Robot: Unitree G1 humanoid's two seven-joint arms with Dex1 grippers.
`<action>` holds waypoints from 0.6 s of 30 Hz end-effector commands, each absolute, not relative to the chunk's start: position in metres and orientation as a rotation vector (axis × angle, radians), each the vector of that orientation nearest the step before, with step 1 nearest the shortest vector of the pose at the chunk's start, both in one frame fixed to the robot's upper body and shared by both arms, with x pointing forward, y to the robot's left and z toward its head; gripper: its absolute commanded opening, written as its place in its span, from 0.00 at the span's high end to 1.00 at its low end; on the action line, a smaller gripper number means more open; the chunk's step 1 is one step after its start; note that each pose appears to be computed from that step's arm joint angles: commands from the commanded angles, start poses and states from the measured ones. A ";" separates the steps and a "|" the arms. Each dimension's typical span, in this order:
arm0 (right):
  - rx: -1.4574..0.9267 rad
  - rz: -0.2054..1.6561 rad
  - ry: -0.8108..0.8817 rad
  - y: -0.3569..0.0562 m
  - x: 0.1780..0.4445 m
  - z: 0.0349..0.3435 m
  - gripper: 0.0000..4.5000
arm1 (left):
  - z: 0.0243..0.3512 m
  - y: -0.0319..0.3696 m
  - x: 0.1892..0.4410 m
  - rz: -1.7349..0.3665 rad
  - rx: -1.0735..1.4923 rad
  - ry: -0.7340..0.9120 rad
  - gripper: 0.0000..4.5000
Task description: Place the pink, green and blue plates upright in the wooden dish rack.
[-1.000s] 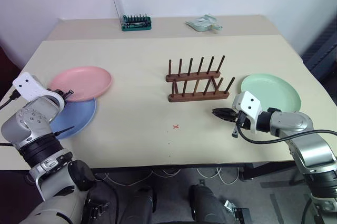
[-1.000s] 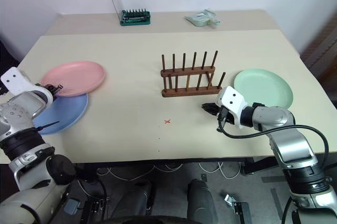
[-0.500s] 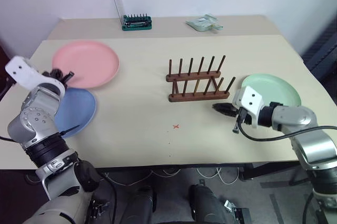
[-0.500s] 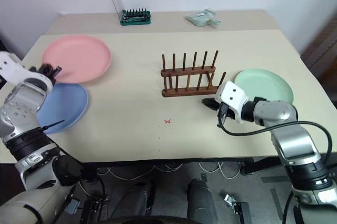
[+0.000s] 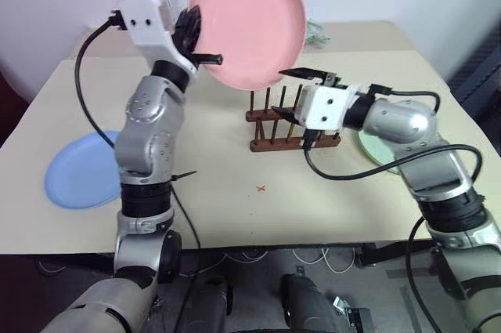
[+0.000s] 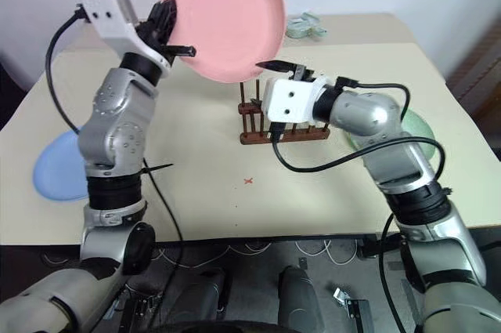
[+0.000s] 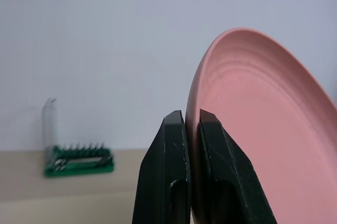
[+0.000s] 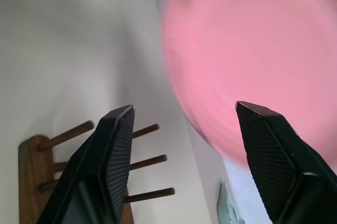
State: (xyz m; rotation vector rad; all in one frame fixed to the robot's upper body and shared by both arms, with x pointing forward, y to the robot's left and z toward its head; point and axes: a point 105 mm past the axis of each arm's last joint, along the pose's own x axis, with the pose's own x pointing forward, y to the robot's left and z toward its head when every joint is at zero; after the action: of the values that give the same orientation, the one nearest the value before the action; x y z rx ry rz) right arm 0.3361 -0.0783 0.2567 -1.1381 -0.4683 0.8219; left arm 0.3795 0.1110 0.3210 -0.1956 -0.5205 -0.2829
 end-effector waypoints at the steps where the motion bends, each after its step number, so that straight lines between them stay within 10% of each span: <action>1: -1.209 0.773 -0.600 -0.064 0.335 0.280 0.28 | 0.343 0.092 0.367 -0.327 -0.220 -0.602 1.00; 7: -1.310 0.695 -0.572 -0.070 0.351 0.271 0.28 | 0.341 0.075 0.358 -0.410 -0.216 -0.605 1.00; 14: -1.338 0.683 -0.555 -0.074 0.354 0.266 0.92 | 0.337 0.078 0.359 -0.408 -0.220 -0.586 1.00; 18: -1.339 0.670 -0.561 -0.075 0.355 0.267 0.99 | 0.335 0.078 0.359 -0.415 -0.231 -0.580 1.00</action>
State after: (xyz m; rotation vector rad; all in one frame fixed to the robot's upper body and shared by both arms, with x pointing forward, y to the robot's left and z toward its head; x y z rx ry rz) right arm 0.3553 -0.0727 0.2586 -1.3385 -0.5382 0.7009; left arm 0.3732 0.0846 0.3180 -0.2213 -0.5046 -0.3623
